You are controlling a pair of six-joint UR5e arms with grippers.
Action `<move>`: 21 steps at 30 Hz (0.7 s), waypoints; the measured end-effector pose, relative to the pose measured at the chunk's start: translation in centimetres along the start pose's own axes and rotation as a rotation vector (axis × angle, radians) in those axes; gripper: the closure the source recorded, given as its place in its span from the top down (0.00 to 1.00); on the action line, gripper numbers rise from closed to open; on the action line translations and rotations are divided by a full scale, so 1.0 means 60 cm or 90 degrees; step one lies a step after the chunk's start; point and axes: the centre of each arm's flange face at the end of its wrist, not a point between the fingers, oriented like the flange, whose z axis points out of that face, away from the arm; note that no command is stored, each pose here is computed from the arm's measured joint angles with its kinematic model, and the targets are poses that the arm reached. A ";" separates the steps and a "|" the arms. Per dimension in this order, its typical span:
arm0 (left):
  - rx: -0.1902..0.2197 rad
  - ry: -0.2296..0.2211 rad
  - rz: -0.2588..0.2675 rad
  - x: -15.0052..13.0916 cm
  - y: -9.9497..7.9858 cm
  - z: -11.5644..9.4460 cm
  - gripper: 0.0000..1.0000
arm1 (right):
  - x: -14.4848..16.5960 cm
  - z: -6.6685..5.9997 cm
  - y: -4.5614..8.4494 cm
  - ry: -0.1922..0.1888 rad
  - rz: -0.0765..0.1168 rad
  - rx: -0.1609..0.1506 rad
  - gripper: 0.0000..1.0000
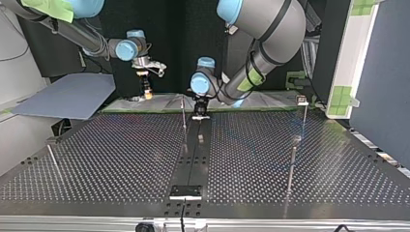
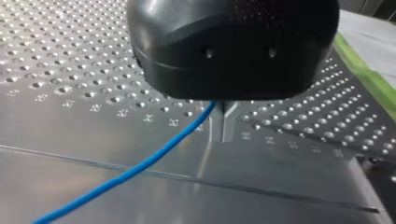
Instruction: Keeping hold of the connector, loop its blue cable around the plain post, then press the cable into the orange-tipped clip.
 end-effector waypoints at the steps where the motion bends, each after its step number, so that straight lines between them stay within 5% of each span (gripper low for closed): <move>1: -0.002 0.000 0.000 -0.002 0.000 0.001 0.00 | 0.002 0.004 0.001 -0.001 -0.002 0.000 0.00; 21: -0.026 -0.003 0.000 -0.012 0.004 0.007 0.00 | 0.056 0.078 0.025 -0.008 -0.029 -0.002 0.00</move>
